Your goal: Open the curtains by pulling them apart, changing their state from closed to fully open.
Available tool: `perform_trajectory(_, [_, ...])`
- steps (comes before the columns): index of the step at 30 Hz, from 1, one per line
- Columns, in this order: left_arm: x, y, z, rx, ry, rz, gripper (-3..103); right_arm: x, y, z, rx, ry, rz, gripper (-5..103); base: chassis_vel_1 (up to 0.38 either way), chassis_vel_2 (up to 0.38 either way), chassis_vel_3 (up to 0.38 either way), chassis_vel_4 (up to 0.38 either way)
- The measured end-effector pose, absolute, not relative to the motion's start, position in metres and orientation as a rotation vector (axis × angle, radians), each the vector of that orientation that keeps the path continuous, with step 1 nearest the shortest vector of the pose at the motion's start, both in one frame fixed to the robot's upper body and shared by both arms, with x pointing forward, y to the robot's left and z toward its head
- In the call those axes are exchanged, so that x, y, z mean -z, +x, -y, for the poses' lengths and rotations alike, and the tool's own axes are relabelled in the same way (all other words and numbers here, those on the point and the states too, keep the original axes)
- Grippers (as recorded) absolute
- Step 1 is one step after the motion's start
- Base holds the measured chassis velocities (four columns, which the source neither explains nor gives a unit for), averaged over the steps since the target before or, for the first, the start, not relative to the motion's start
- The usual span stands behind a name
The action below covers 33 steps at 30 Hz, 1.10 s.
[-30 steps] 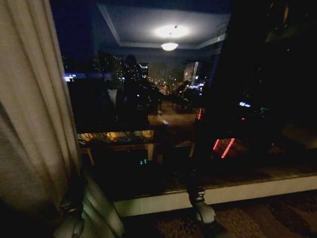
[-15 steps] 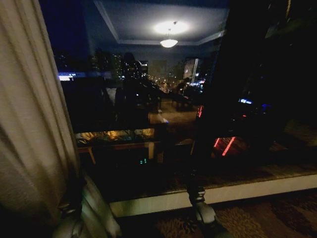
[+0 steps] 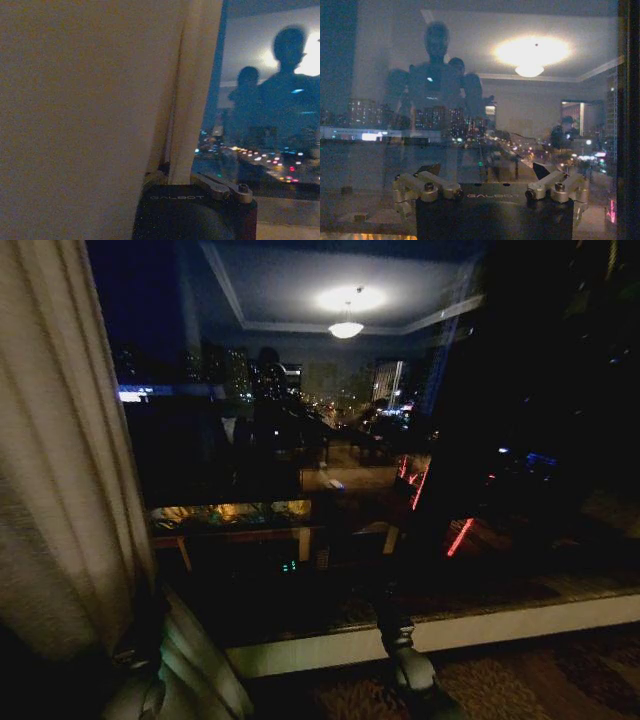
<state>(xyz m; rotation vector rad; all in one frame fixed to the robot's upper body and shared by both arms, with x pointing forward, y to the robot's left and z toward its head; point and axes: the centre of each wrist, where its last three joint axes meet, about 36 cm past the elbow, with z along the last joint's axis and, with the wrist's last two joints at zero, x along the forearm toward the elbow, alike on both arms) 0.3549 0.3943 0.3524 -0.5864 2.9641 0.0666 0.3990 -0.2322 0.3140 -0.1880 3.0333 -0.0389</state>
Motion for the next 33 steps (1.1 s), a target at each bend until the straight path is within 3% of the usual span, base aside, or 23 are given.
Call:
perform_trajectory(25, [-0.362, 0.373, -0.569, -0.230, -1.156, -2.817, 0, -0.314, 0.399, 0.232, 0.039, -0.188, -3.033, 100, 0.000, 0.000, 0.000, 0.000])
perform_trajectory(33, [-0.354, 0.378, -0.572, -0.270, -1.172, -2.816, 0, -0.314, 0.399, 0.232, 0.039, -0.188, -3.033, 100, 0.000, 0.000, 0.000, 0.000])
